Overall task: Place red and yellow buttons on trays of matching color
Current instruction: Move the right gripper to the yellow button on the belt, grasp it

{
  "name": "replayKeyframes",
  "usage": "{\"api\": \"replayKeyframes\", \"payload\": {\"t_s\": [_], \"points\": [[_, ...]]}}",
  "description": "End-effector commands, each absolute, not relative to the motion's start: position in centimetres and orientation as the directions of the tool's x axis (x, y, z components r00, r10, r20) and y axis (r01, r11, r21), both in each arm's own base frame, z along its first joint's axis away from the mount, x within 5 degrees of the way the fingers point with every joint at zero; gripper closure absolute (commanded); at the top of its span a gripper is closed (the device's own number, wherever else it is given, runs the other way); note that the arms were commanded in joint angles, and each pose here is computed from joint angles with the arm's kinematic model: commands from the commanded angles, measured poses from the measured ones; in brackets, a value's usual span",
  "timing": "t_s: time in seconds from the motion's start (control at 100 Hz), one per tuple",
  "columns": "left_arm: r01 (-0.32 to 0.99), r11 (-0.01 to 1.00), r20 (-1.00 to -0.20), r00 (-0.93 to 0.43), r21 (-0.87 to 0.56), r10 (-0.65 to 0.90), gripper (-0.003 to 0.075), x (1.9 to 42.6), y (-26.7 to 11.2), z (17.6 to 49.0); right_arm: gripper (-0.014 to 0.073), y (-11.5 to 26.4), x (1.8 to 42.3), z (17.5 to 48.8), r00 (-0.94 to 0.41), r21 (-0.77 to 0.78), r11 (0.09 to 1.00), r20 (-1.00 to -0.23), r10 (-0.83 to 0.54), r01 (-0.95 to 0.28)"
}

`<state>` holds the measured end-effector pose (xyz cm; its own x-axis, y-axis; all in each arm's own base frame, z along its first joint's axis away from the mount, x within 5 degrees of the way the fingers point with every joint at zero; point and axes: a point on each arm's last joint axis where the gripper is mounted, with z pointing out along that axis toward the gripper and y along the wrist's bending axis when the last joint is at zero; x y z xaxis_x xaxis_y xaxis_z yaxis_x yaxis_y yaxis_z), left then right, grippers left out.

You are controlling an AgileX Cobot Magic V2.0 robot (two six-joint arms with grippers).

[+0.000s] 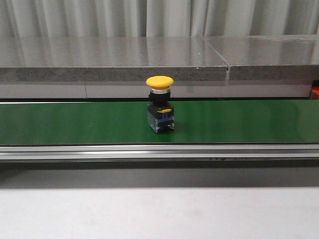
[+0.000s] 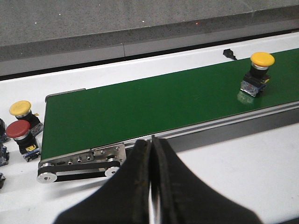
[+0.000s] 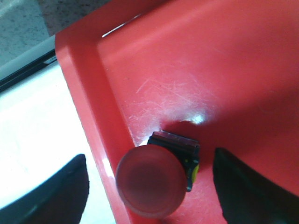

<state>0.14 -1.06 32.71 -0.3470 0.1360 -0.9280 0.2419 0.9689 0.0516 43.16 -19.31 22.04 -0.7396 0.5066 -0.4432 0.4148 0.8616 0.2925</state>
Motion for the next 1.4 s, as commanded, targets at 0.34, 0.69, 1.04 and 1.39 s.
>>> {"api": "replayKeyframes", "payload": {"t_s": [0.34, 0.69, 1.04, 1.39], "points": [[0.246, 0.969, -0.954, -0.282, 0.029, 0.100, 0.0741, 0.4, -1.2, 33.9, 0.0033, -15.1, 39.0, 32.6, -0.617, 0.197, 0.946, -0.719, 0.319, 0.259], [0.246, 0.969, -0.954, -0.282, 0.029, 0.100, 0.0741, 0.4, -1.2, 33.9, 0.0033, -7.5, 32.3, 34.3, -0.605, 0.155, 0.977, -0.768, 0.212, 0.146], [0.246, 0.969, -0.954, -0.282, 0.029, 0.100, 0.0741, 0.4, -1.2, 33.9, 0.0033, -1.4, 26.5, 35.5, -0.655, 0.158, 0.987, -0.750, 0.095, -0.039], [0.246, 0.969, -0.954, -0.282, 0.029, 0.100, 0.0741, 0.4, -1.2, 33.9, 0.0033, 3.5, 24.9, 34.9, -0.755, 0.166, 0.950, -0.649, -0.096, -0.264]]}}
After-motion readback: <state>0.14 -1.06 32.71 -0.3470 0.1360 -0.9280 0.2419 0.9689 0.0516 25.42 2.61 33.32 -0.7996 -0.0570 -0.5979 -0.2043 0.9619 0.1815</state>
